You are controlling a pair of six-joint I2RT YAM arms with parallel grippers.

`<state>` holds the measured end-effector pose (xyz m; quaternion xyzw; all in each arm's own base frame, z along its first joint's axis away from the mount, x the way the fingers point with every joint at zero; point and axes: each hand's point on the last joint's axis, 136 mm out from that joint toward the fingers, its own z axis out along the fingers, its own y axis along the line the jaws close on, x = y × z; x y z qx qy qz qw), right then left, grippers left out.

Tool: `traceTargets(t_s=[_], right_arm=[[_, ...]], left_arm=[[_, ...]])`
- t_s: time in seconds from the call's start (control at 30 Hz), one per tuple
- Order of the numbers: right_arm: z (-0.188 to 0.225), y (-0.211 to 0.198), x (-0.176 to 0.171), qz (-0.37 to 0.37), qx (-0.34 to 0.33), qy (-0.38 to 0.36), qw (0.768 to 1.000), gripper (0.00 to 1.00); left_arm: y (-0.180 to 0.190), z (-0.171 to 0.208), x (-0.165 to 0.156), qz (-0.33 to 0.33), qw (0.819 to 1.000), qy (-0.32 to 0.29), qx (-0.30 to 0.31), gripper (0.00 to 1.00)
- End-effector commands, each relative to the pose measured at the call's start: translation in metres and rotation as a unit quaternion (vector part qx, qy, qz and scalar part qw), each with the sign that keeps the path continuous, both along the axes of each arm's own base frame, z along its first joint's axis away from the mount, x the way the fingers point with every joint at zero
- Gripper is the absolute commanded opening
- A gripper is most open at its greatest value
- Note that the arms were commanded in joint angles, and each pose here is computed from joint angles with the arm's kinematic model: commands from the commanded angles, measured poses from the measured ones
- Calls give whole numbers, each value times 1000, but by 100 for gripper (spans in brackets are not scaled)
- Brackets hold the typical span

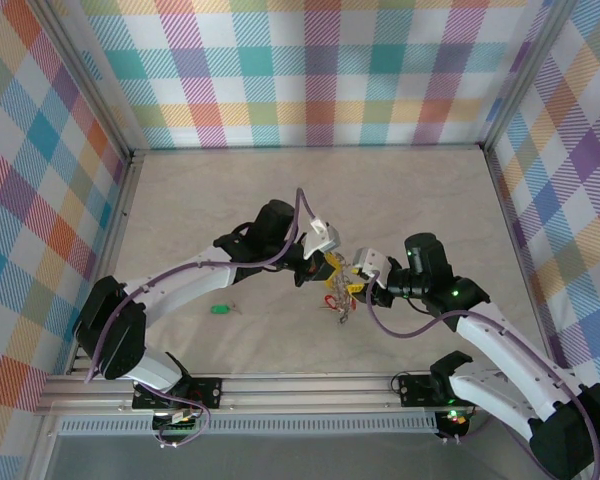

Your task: Put the keys on the keyring

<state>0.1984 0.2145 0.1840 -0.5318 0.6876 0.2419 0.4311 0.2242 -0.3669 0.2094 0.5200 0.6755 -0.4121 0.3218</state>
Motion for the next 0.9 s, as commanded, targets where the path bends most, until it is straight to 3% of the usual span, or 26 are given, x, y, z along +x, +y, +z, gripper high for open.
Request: traceTargets(t_s=[0.0,0.33,0.6,0.87], right_arm=[[11,4,2,-5,35,5,999,40],[23,16,-6,58,46,-7,997,28],[42,32,-6,114,78,-28,990,31],[46,31,6,92,81,-71,990,42]], left_arm=[[-3,46,-5,-9,998,-33,-45,0],[25,30,-12,-28,993,-92,62,0],[30,38,-24,-62,989,-118,60,0],[36,39,-33,-89,984,-139,60,0]])
